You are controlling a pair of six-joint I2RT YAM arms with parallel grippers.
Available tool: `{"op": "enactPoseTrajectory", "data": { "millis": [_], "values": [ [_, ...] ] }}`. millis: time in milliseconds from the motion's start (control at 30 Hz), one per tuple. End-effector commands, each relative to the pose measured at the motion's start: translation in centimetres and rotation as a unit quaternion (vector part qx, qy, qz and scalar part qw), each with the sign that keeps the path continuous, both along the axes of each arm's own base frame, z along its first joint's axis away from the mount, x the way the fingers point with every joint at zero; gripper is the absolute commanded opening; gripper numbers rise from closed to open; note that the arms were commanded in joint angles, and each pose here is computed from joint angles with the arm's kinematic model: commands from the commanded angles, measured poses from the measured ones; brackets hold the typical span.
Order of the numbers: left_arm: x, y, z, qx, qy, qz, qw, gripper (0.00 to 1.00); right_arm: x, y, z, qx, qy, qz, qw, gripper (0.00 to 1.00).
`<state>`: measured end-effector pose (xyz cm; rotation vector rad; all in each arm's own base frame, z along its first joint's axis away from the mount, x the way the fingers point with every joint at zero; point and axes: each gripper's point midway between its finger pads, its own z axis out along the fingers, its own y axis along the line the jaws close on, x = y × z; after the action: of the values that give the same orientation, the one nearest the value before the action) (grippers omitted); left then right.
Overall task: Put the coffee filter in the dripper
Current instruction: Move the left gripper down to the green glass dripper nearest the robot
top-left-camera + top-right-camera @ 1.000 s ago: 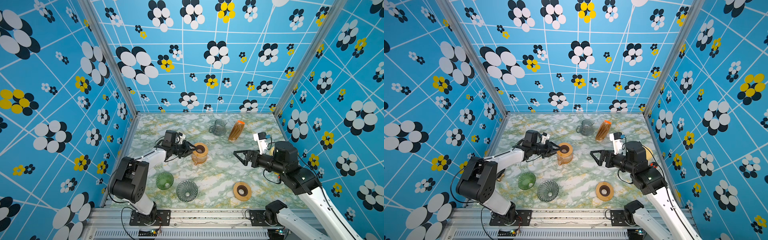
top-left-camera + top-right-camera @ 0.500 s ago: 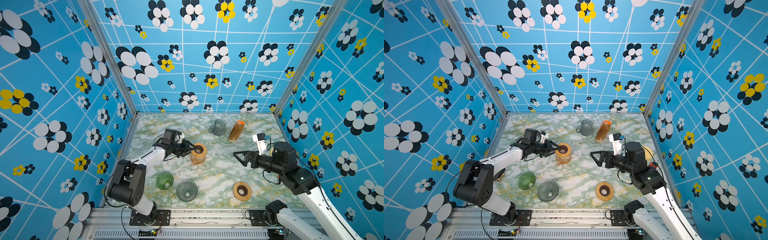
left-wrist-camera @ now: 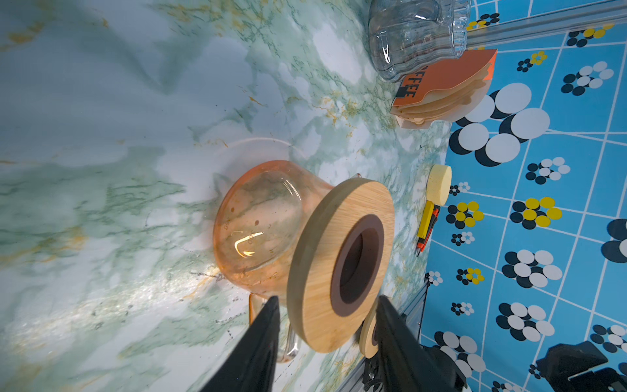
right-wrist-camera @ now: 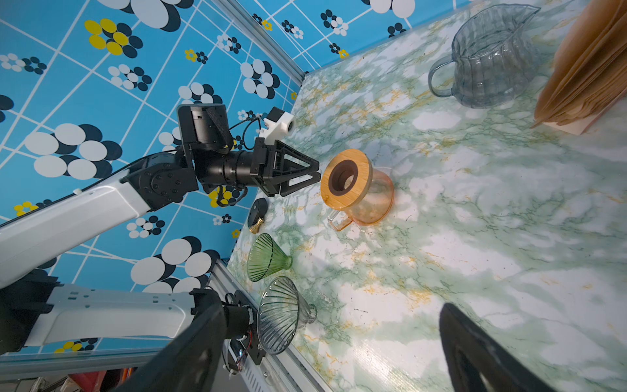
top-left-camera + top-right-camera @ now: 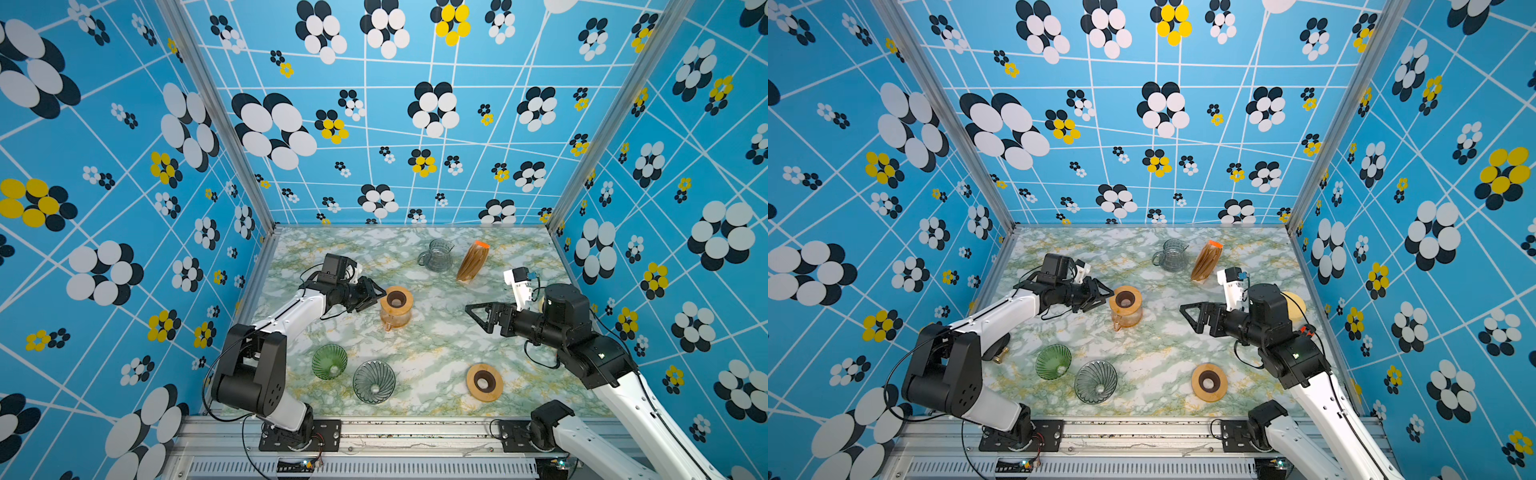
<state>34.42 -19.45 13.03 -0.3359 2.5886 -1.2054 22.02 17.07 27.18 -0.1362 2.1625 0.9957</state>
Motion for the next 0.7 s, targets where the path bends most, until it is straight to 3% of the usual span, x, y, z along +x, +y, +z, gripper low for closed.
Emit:
{"op": "enactPoseTrajectory", "data": {
  "millis": [0,300,500,667],
  "values": [
    [-0.1,0.8,2.1,0.016,-0.031,0.0,0.999,0.48,-0.1,0.0,-0.7,-0.007,0.006,0.002,1.0,0.99],
    [-3.6,3.0,4.7,0.078,-0.067,-0.017,0.995,0.48,-0.4,0.6,-3.4,-0.052,0.032,0.017,0.998,0.99],
    [-9.1,5.6,5.6,0.136,-0.051,-0.007,0.989,0.48,-0.6,3.0,-5.1,-0.069,0.041,0.045,0.996,0.99],
    [-14.5,7.8,5.3,0.208,-0.004,0.021,0.978,0.49,-0.9,4.8,-5.5,-0.069,0.046,0.076,0.994,0.99]
  ]
}}
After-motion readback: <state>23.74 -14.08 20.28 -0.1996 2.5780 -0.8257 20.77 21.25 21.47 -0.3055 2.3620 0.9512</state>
